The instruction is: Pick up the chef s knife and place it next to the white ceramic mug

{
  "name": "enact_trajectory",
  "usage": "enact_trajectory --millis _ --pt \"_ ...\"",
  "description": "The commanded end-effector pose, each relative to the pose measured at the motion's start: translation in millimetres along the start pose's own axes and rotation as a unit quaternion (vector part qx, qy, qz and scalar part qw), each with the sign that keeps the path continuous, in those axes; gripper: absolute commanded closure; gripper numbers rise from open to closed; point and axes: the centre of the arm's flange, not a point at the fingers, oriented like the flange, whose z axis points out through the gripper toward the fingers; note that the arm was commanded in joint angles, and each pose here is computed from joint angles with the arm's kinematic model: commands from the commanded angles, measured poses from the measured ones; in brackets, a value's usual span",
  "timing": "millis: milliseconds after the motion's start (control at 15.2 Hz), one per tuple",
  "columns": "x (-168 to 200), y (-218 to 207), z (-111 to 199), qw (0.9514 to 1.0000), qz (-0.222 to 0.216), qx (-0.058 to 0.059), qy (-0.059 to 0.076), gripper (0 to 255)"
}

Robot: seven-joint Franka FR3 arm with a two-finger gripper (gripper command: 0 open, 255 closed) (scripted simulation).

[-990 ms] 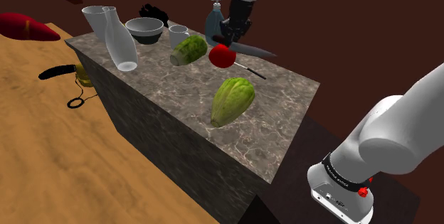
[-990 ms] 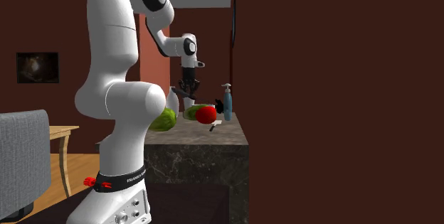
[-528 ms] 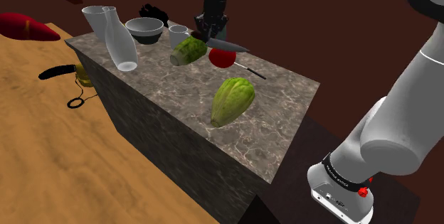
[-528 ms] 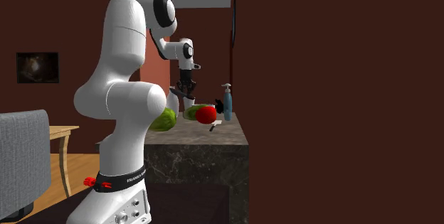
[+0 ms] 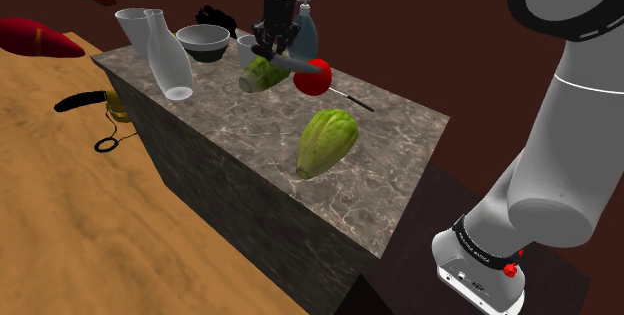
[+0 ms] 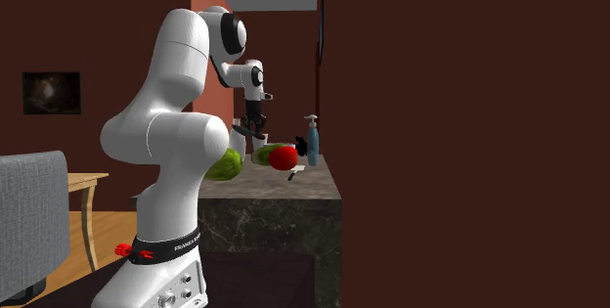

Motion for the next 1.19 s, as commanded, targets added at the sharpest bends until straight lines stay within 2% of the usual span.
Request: enact_trajectory --millis 0,1122 --pt "-1.6 -0.5 11.2 1.0000 0.000 0.000 0.000 255" --pt "-11.4 5.9 100.2 1.0000 0.000 0.000 0.000 255"
